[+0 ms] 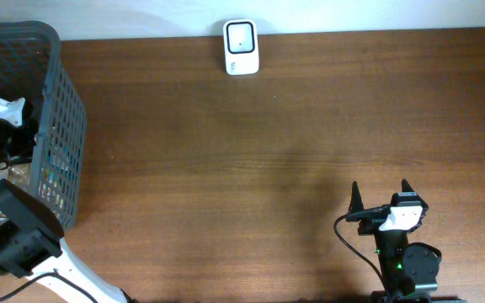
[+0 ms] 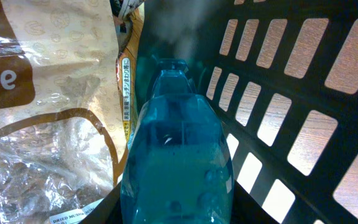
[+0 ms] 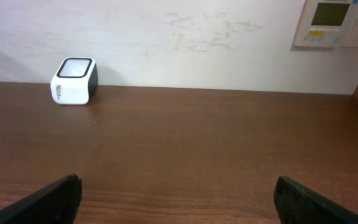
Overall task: Scan the item barcode
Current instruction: 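Grasp the blue mouthwash bottle in the basket with the left gripper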
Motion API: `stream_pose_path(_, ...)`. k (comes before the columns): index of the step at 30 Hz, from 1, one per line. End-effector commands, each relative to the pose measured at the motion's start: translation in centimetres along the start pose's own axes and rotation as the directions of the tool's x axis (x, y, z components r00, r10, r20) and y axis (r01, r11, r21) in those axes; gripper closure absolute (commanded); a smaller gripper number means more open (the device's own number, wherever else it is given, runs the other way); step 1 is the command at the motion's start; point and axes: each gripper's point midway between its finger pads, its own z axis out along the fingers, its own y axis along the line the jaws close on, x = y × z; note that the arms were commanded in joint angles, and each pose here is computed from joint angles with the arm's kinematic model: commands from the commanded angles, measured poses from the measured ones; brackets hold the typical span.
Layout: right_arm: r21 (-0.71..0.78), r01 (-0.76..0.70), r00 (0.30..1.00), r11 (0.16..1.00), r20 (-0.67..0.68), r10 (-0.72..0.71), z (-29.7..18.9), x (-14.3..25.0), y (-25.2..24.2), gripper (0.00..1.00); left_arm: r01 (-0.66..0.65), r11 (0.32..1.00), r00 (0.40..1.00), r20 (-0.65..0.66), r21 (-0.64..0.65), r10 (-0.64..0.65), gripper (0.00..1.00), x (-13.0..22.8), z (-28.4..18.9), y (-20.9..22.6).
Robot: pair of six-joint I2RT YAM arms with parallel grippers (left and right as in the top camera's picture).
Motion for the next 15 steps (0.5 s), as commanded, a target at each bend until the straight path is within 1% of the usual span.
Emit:
stream_pose_path(1,0.008,0.002,1.0,1.0,-0.005,-0.002,0.0,0.4,-0.2,0.02,0.009,1.0,0.999,0.045,-0.016,-0.008,0.94,-1.4,-0.9,0.3)
stream_pose_path(3,0.008,0.002,1.0,1.0,-0.005,-0.002,0.0,0.4,-0.2,0.02,0.023,0.999,0.995,0.095,-0.03,-0.02,0.99,-2.4,-2.4,0.3)
stream_pose_path(7,0.008,0.002,1.0,1.0,-0.005,-0.002,0.0,0.4,-0.2,0.02,0.053,0.997,0.978,0.204,-0.054,-0.041,1.0,-4.3,-6.0,0.3)
stream_pose_path(10,0.008,0.002,1.0,1.0,-0.005,-0.002,0.0,0.4,-0.2,0.02,0.084,0.994,0.947,0.315,-0.071,-0.058,1.0,-5.7,-10.0,0.1)
stream_pose_path(13,0.008,0.002,1.0,1.0,-0.005,-0.002,0.0,0.4,-0.2,0.02,0.11,0.993,0.884,0.461,-0.039,-0.08,1.0,-7.2,-15.0,-1.1)
stream_pose_path(15,0.008,0.002,1.0,1.0,-0.005,-0.002,0.0,0.4,-0.2,0.02,0.096,0.995,0.822,0.564,0.01,-0.085,1.0,-7.9,-18.7,-2.6)
